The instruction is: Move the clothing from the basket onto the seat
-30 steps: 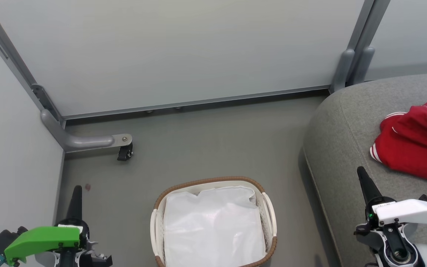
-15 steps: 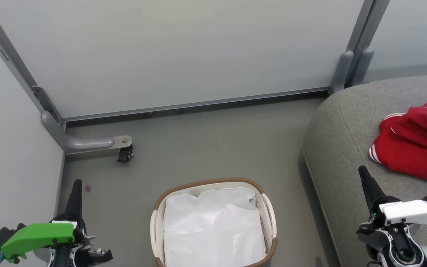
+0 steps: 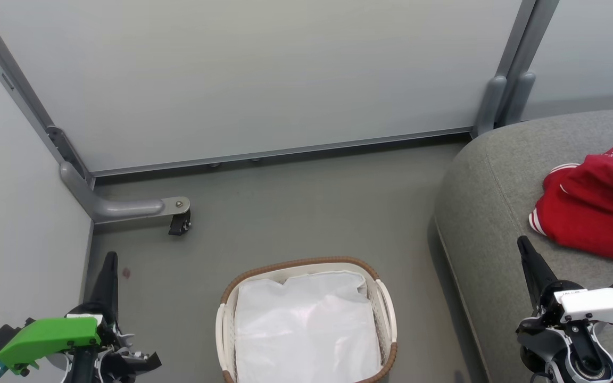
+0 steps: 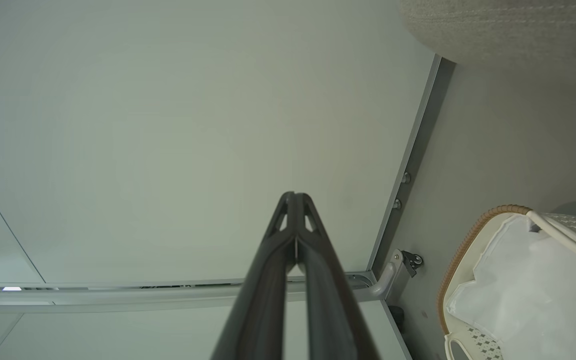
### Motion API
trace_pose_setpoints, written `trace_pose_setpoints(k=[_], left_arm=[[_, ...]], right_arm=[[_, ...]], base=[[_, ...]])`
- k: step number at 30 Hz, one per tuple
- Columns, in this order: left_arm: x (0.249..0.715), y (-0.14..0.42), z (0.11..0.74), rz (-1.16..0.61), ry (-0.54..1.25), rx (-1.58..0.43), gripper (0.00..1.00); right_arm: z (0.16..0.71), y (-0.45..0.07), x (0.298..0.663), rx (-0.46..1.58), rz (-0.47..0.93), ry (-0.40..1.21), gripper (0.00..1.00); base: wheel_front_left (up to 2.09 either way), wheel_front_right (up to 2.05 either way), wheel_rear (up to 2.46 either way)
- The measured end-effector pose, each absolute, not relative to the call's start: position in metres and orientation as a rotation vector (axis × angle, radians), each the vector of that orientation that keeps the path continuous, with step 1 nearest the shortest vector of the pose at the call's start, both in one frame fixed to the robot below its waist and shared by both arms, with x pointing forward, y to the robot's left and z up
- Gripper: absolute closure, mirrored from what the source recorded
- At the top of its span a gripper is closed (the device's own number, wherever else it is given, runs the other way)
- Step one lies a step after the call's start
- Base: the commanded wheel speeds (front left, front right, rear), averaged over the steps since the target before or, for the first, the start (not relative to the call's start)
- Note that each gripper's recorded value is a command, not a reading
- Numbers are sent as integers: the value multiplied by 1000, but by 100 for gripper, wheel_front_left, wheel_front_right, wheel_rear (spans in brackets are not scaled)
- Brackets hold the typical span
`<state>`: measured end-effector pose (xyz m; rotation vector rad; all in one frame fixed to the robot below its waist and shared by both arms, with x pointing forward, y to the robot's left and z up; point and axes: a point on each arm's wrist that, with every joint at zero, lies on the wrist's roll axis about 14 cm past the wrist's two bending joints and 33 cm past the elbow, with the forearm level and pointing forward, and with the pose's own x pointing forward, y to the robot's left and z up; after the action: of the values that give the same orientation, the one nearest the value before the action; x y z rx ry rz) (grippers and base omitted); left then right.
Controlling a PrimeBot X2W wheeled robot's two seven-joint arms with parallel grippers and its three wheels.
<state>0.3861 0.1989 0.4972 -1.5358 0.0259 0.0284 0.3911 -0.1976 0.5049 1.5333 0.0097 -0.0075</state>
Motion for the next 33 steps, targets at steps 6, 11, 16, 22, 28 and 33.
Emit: trace_pose_setpoints(k=[6,11,16,22,28,33], left_arm=[[387,199,502,13,14,-1572,100],[388,199,504,9,10,-1577,100],[388,199,504,9,10,-1577,100],[388,199,504,8,10,-1577,100],[388,199,504,8,10,-1577,100],[388,199,504,8,10,-1577,100]], right_arm=[[507,-199,390,1570,0,3,100],[508,-199,390,1576,2,1,100],[508,-199,390,1576,2,1,100],[508,-199,390,1576,2,1,100],[508,-199,390,1576,2,1,100],[508,-199,390,1576,2,0,100]], base=[[0,0,0],[0,0,0],[0,0,0],[0,0,0],[0,0,0],[0,0,0]])
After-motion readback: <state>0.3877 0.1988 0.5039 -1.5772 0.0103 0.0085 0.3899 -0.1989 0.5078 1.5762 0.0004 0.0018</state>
